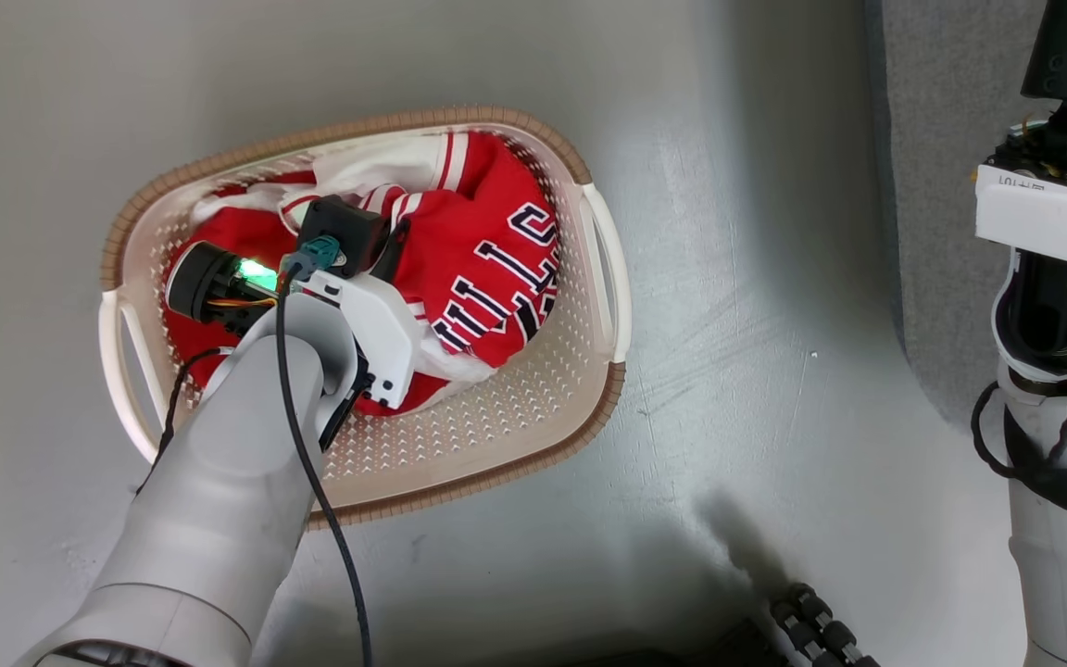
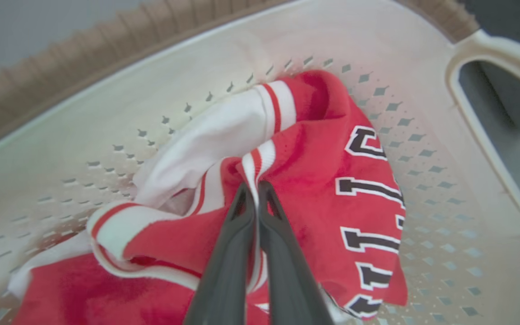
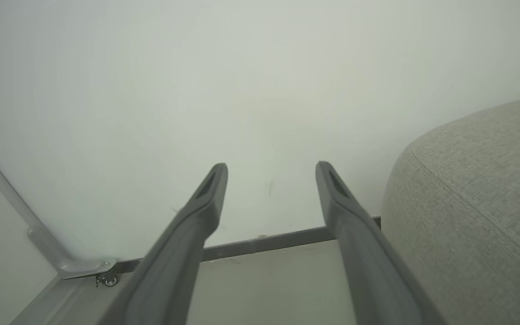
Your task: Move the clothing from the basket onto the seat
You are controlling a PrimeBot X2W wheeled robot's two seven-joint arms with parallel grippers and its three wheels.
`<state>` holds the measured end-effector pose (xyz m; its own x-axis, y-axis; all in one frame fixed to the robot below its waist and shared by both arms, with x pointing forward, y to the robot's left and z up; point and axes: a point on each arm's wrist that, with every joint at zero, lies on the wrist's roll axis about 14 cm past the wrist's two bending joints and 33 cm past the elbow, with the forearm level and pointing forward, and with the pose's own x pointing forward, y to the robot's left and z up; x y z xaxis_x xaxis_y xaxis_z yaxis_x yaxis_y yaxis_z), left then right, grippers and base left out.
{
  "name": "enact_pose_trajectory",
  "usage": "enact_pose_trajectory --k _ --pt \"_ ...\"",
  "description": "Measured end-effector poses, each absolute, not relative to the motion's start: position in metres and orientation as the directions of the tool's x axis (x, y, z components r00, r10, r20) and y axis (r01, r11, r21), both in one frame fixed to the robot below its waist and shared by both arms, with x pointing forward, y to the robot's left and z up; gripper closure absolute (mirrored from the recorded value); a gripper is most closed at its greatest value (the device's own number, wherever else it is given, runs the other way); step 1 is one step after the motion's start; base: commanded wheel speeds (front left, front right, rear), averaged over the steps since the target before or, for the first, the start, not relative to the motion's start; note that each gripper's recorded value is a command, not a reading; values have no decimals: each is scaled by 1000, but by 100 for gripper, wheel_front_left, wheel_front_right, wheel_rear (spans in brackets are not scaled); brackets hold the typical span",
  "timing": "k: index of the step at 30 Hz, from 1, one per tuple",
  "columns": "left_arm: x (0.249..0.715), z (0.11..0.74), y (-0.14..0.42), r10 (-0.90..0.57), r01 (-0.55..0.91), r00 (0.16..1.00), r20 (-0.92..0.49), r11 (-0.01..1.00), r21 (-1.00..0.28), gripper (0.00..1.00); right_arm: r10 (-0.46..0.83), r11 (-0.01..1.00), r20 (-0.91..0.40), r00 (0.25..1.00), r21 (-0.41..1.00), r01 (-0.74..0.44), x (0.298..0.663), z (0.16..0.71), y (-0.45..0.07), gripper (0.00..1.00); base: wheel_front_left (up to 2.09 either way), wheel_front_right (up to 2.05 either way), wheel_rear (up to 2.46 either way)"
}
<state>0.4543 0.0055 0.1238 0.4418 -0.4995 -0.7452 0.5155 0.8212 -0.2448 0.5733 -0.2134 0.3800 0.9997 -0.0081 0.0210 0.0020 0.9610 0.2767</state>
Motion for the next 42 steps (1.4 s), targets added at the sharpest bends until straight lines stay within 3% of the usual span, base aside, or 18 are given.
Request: enact_pose_trajectory --k 9,42 --pt "478 153 11 -485 457 532 -694 855 -247 100 -8 960 57 998 281 -8 573 403 -213 0 0 0 0" --pt "484 262 14 -498 448 693 -521 864 -230 100 -9 956 149 989 291 -35 538 479 -214 0 0 0 0"
